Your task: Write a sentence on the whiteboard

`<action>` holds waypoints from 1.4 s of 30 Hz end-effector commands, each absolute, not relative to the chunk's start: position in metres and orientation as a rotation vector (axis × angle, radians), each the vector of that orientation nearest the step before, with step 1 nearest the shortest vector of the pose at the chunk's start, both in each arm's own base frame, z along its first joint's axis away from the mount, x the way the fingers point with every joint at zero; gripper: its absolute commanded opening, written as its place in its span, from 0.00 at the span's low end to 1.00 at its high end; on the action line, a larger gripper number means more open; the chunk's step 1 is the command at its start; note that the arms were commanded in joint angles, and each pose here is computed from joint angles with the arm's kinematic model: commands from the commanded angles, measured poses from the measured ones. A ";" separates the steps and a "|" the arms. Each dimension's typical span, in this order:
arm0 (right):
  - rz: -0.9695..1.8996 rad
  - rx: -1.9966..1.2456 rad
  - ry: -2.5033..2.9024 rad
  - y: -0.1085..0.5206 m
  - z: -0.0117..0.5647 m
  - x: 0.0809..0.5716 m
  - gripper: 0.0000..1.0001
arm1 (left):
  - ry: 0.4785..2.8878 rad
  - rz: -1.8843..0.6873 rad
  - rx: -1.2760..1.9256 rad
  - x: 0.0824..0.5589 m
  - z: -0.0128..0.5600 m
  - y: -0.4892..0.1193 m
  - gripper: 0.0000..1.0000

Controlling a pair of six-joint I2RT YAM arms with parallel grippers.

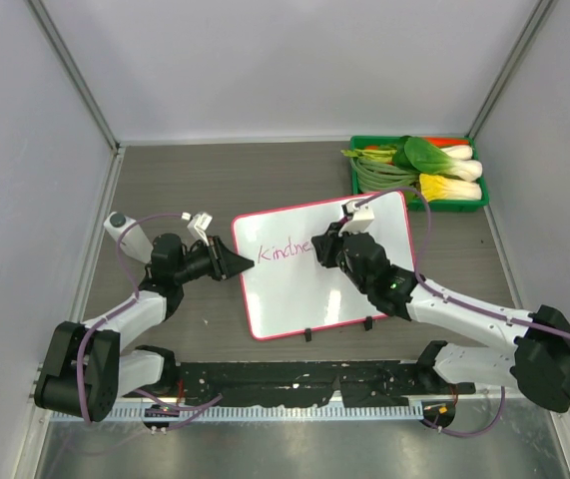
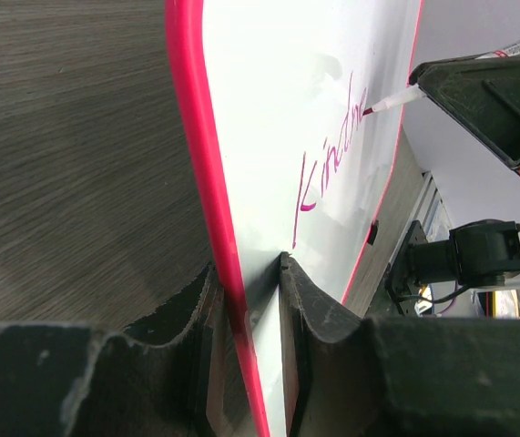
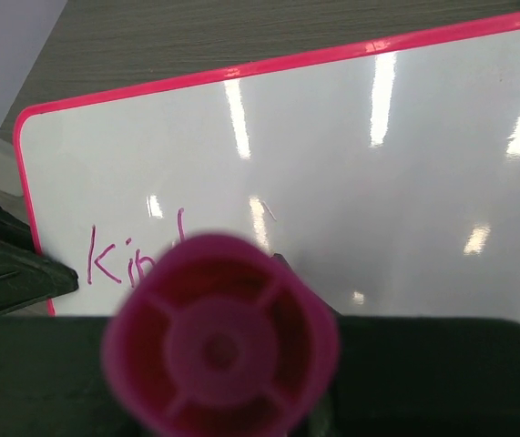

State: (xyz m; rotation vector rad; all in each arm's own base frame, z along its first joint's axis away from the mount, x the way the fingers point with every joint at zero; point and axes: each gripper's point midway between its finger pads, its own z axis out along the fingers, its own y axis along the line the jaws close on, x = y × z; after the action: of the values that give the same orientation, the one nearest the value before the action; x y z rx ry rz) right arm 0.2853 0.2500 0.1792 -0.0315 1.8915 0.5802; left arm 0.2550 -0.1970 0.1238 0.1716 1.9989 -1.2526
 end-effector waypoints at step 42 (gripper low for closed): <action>0.503 -0.053 1.896 0.239 0.181 0.290 0.01 | 2.018 -1.232 0.252 0.247 0.113 -0.202 0.00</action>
State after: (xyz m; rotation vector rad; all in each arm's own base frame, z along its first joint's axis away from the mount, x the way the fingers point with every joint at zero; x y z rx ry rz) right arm 0.2940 0.2476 0.1864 -0.0587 1.8863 0.5250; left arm 0.2547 -0.1974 0.1238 0.1735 1.9989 -1.2535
